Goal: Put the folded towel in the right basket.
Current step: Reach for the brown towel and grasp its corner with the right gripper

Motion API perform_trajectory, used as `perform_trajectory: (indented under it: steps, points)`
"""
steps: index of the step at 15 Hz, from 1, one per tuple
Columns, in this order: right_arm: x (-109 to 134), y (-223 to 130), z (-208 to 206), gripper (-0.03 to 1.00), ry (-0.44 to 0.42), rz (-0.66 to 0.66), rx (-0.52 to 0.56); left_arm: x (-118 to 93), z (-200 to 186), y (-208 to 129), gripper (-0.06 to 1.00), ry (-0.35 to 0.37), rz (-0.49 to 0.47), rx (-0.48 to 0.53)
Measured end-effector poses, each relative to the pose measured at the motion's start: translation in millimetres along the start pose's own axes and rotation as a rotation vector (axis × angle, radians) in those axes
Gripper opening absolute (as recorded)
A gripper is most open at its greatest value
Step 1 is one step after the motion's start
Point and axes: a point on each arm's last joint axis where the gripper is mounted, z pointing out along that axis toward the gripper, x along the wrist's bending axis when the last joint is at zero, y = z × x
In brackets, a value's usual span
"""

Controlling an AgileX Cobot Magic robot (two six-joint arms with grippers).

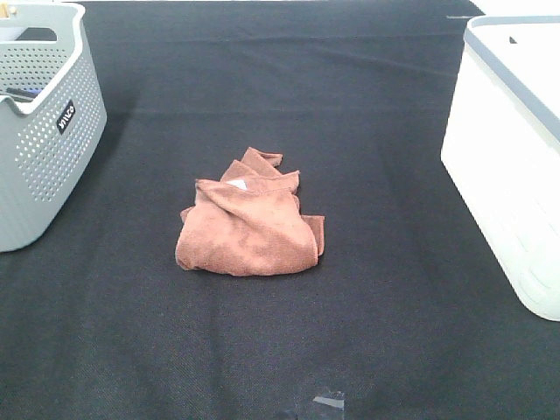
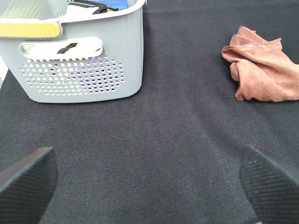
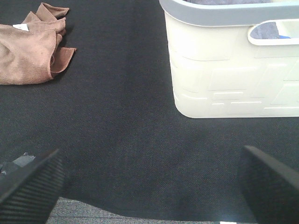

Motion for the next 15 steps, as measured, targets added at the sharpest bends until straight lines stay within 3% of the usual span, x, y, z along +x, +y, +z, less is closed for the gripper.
perform_trajectory:
  steps: [15]
  points:
    - [0.0, 0.0, 0.0, 0.97, 0.0, 0.0, 0.0, 0.0, 0.0, 0.0, 0.99, 0.0, 0.0, 0.0]
